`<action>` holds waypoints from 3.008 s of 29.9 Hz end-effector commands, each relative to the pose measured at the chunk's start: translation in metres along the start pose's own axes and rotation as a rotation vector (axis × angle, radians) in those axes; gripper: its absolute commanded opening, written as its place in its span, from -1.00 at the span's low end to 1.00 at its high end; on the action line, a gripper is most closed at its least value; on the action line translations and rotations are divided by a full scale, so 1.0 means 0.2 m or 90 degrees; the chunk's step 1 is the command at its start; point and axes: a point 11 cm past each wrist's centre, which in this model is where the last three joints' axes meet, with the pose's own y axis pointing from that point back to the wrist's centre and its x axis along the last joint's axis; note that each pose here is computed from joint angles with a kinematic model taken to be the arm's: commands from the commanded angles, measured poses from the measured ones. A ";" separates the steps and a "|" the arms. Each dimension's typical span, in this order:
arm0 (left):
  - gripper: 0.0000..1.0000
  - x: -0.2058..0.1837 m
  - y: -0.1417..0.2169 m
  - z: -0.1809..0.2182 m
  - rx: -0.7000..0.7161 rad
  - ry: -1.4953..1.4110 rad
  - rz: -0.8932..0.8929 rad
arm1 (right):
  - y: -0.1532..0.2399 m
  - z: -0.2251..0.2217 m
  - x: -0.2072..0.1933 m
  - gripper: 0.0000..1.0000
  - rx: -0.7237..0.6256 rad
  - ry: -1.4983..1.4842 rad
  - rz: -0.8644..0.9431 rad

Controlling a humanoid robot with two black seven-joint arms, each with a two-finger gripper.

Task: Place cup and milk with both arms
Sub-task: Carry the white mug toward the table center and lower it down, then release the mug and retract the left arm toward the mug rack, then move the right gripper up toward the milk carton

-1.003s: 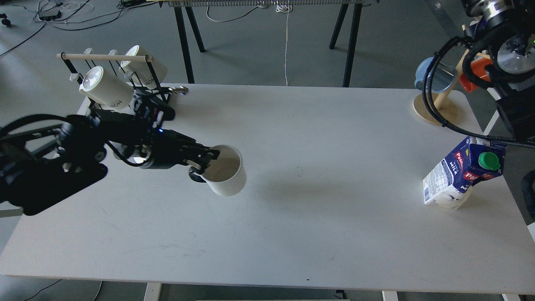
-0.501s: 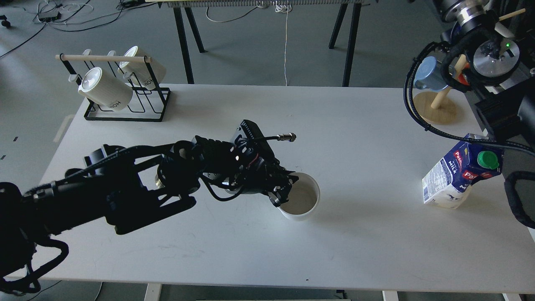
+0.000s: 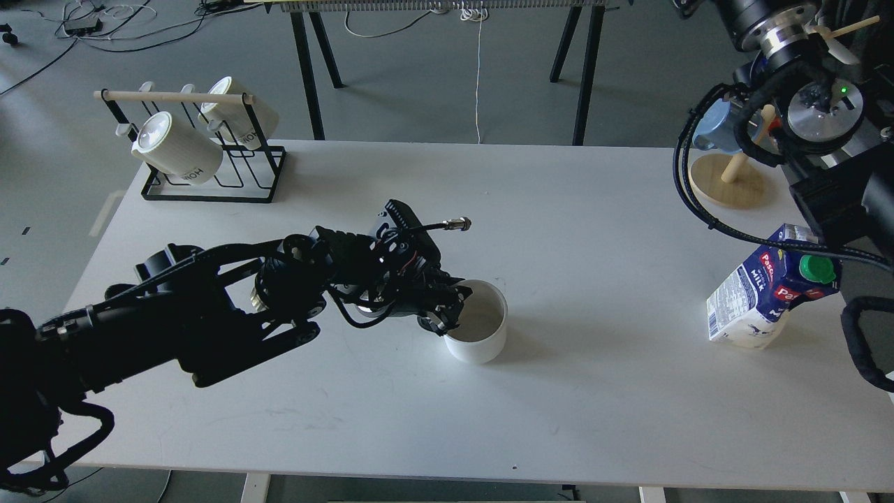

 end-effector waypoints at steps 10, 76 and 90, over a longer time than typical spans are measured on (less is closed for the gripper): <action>0.92 0.00 0.19 -0.23 0.004 0.221 0.088 | 0.23 -0.14 0.10 0.99 -0.013 0.023 0.009; 0.99 -0.06 0.97 -1.20 -0.556 1.433 0.851 | 2.37 0.05 0.50 0.98 0.019 -0.109 0.452; 0.99 -0.12 1.00 -1.21 -0.526 1.434 0.857 | 2.16 0.48 0.45 0.98 -0.023 -0.205 0.373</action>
